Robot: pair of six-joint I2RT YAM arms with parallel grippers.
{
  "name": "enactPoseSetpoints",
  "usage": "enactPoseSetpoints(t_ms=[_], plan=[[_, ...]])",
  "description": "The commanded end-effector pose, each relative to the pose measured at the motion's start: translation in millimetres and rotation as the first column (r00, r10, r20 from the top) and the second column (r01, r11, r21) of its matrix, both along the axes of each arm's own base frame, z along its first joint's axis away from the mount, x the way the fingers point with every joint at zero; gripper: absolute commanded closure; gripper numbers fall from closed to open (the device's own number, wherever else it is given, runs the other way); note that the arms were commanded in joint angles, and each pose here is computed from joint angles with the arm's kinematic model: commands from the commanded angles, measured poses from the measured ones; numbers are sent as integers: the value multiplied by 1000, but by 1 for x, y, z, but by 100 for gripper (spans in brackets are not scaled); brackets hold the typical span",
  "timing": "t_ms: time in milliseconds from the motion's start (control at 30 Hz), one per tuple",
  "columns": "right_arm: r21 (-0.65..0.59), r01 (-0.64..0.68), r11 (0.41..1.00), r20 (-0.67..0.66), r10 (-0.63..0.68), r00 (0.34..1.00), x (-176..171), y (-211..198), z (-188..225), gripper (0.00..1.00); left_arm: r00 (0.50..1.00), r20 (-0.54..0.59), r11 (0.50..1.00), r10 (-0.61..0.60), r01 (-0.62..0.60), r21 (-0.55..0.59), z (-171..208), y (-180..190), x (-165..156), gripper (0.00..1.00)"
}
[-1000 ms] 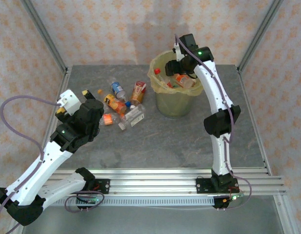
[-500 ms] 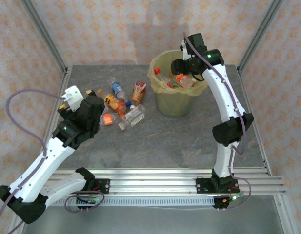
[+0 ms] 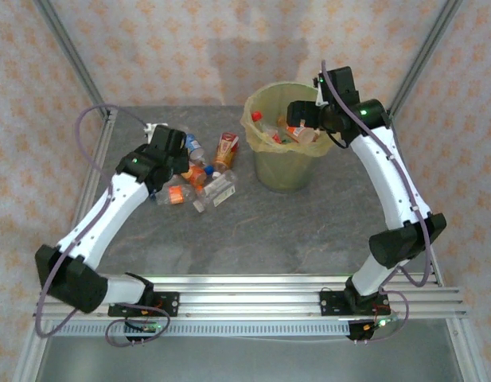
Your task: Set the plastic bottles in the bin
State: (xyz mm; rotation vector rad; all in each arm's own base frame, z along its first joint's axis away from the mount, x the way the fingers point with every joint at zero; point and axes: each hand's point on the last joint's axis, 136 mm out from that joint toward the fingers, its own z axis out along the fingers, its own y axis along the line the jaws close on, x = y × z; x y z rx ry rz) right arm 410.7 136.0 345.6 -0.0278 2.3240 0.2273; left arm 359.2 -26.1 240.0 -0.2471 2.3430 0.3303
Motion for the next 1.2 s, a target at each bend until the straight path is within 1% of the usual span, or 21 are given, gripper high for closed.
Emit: enactPoseSetpoints(t_ms=[0, 67, 133, 267, 333, 500, 567, 633, 767, 833, 967, 1167], plan=[[-3, 76, 997, 46, -76, 996, -1, -14, 10, 1, 970, -172, 983, -171, 181, 42, -8, -8, 3, 2], [-6, 92, 996, 54, -91, 994, -4, -18, 11, 1, 945, -247, 970, -213, 235, 63, -17, -8, 6, 6], [-10, 110, 994, 65, -109, 992, -6, -22, 13, 1, 918, -313, 957, -243, 279, 75, -29, -8, 5, 7], [-23, 147, 989, 90, -144, 985, -11, -32, 16, 1, 832, -462, 924, -307, 376, 63, -58, -11, -6, 11], [-25, 160, 987, 106, -157, 982, -14, -36, 18, 1, 807, -502, 916, -310, 395, 69, -67, -9, -8, 11], [-26, 192, 981, 143, -187, 972, -19, -44, 22, 1, 774, -553, 904, -307, 418, 84, -83, -5, -10, 11], [-29, 208, 978, 158, -201, 967, -20, -48, 23, 1, 750, -577, 898, -323, 435, 63, -92, -8, -12, 19], [-25, 217, 976, 167, -210, 963, -21, -50, 25, 1, 732, -594, 895, -333, 444, 45, -102, -10, -13, 19], [-15, 224, 975, 178, -218, 960, -22, -51, 26, 1, 674, -639, 882, -371, 471, -16, -127, -20, -16, 20], [-14, 226, 974, 182, -220, 958, -23, -52, 27, 1, 654, -655, 877, -379, 479, -30, -136, -21, -18, 21], [-19, 235, 972, 186, -227, 956, -24, -54, 27, 1, 634, -663, 871, -398, 488, -56, -148, -26, -18, 21], [-19, 243, 970, 187, -235, 954, -24, -55, 27, 1, 604, -705, 877, -372, 477, -53, -165, -22, -17, 21]])
